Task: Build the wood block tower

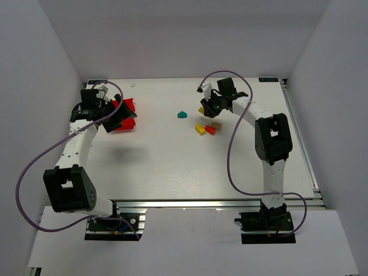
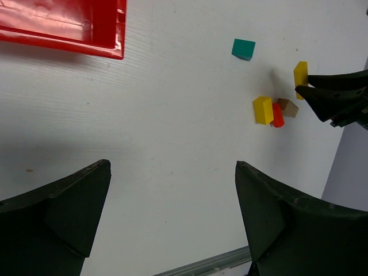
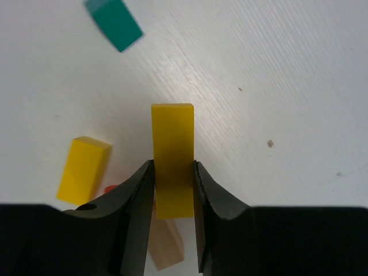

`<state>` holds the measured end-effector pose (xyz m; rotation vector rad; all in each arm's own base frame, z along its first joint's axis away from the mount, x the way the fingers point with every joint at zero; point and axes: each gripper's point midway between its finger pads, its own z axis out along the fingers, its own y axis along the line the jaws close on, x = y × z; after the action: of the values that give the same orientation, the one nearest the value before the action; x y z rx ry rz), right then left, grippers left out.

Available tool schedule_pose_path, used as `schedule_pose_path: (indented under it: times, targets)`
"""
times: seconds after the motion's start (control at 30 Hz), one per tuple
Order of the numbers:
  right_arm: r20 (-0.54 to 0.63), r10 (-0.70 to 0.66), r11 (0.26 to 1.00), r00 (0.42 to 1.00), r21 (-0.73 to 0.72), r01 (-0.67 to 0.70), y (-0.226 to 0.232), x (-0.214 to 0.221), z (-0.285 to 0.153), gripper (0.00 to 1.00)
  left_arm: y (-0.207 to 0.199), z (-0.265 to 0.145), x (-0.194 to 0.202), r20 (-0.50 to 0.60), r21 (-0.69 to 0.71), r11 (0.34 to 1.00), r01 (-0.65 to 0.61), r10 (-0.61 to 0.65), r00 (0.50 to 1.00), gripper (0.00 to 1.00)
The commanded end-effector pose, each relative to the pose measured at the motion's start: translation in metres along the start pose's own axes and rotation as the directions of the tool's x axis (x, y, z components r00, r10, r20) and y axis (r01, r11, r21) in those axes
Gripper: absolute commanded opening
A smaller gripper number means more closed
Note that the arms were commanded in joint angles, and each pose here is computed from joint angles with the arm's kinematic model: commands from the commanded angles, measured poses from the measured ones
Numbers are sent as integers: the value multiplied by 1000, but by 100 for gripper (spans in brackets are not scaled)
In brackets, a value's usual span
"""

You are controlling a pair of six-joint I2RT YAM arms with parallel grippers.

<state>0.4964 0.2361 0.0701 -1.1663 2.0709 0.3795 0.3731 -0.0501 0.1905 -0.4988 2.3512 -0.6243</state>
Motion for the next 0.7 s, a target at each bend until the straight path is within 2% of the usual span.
schedule_pose_path:
  times: [0.0,0.1,0.3,0.5,0.67]
  targets:
    - [223,-104,987,969,-98,128,32,-67,-47,19,-32,-13,-9,27,143,988,-58,54,998,98]
    - [250,-108,971,962,-181,156,65,-72,-57,18,-42,-14,1,-5,217,974,-61,64,998,98]
    - [202,-99,956,974,-252,149,128,-58,-54,19,-33,-14,10,-24,162,986,-43,48,999,98]
    - [67,-84,971,994,-218,97,162,-30,-37,19,-24,-18,27,-54,128,992,-19,26,998,98]
    - [-67,-61,994,996,-95,55,153,0,-20,21,-15,-24,30,-41,73,997,-17,20,999,98]
